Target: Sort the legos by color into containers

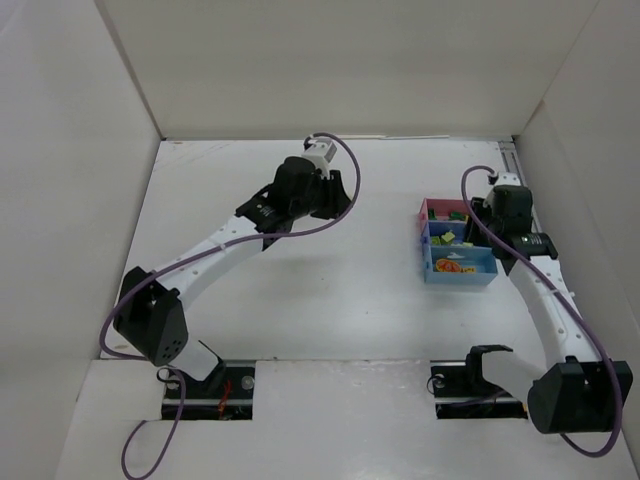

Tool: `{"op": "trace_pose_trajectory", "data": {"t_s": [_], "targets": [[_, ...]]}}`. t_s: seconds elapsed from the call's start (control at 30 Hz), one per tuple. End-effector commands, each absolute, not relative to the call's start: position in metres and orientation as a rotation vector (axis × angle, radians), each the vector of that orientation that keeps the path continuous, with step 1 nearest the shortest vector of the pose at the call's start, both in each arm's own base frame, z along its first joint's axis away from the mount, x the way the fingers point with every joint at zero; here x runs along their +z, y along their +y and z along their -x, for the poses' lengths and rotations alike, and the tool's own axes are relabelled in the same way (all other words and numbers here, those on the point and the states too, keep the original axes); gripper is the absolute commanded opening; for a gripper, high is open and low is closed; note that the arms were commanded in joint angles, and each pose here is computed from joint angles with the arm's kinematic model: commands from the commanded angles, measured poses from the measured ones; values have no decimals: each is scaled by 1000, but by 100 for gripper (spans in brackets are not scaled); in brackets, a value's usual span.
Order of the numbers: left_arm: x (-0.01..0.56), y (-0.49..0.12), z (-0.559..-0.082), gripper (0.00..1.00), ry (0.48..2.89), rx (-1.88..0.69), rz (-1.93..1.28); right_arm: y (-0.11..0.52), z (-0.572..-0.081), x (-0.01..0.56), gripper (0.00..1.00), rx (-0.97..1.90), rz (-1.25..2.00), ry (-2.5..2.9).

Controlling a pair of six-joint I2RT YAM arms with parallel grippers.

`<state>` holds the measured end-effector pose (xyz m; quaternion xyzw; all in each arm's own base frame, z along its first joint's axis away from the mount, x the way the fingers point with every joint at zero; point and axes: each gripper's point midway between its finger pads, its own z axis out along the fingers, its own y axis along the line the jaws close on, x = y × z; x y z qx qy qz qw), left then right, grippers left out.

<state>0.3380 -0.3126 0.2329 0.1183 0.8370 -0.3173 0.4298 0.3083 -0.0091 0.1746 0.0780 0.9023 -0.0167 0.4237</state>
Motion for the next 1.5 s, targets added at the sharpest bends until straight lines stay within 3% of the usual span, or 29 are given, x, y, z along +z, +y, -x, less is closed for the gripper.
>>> {"op": "trace_pose_trajectory", "data": {"t_s": [0.0,0.3,0.6,0.77,0.8,0.97,1.47], "targets": [[256,-325,-340,0,2034,-887,-326,-17,-314,172,0,-72,-241,2246],[258,-328,-338,0,2023,-903,-349,-18,-309,133,0,-96,-231,2365],[252,-330,-339,0,2036,-895,-375,-9,-296,133,4,-36,-201,2356],[252,-330,-339,0,2036,-895,-375,-8,-286,127,18,-19,-247,2360],[252,-330,-339,0,2036,-895,-375,-8,-286,127,30,-19,-247,2360],[261,-336,-337,0,2004,-933,-412,-6,-284,126,53,-4,-256,2368],[266,-372,-317,0,1942,-1026,-614,-10,-282,153,62,-14,-285,2283]]}}
